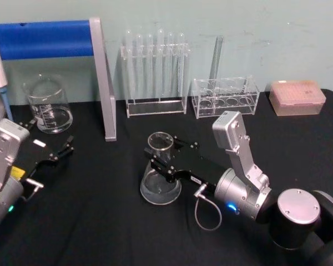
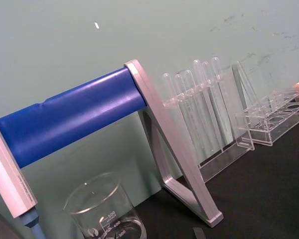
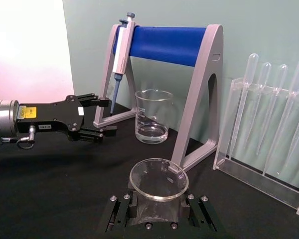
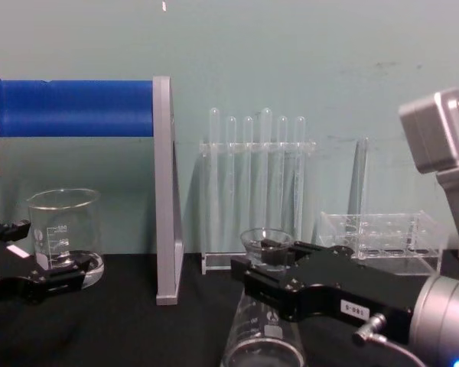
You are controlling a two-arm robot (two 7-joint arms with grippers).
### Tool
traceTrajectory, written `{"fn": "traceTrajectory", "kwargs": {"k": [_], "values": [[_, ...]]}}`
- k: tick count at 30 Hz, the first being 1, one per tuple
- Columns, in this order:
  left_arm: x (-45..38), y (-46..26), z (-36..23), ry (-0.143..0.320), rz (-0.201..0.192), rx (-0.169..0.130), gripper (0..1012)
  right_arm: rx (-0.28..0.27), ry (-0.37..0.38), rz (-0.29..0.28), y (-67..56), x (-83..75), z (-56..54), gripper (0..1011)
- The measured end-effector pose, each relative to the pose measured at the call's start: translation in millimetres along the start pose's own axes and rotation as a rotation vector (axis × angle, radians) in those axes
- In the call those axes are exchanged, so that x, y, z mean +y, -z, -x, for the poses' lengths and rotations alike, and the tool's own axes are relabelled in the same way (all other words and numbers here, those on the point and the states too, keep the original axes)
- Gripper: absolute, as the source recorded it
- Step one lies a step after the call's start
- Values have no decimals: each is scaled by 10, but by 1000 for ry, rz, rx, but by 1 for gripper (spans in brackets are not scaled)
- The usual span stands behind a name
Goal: Grasp the erlenmeyer flask with one hand, shake it three times, then place it back.
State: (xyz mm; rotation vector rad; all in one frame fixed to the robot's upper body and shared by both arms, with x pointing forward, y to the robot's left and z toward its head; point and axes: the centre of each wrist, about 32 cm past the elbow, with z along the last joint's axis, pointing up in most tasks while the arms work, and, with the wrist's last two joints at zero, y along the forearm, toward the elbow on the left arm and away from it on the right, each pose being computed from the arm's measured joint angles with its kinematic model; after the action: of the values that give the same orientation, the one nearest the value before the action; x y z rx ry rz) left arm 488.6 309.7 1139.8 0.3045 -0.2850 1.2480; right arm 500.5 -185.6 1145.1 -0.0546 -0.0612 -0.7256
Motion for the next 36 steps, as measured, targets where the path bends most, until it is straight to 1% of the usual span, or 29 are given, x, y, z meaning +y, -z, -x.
{"fn": "traceTrajectory", "kwargs": {"k": [15,34,36], "values": [[0,0,0,0,0,0,1001,8,-1,14,27,-7,11,457],[0,0,0,0,0,0,1001,9,2,16,25,-8,11,457],[0,0,0,0,0,0,1001,8,2,16,24,-8,10,469]]}}
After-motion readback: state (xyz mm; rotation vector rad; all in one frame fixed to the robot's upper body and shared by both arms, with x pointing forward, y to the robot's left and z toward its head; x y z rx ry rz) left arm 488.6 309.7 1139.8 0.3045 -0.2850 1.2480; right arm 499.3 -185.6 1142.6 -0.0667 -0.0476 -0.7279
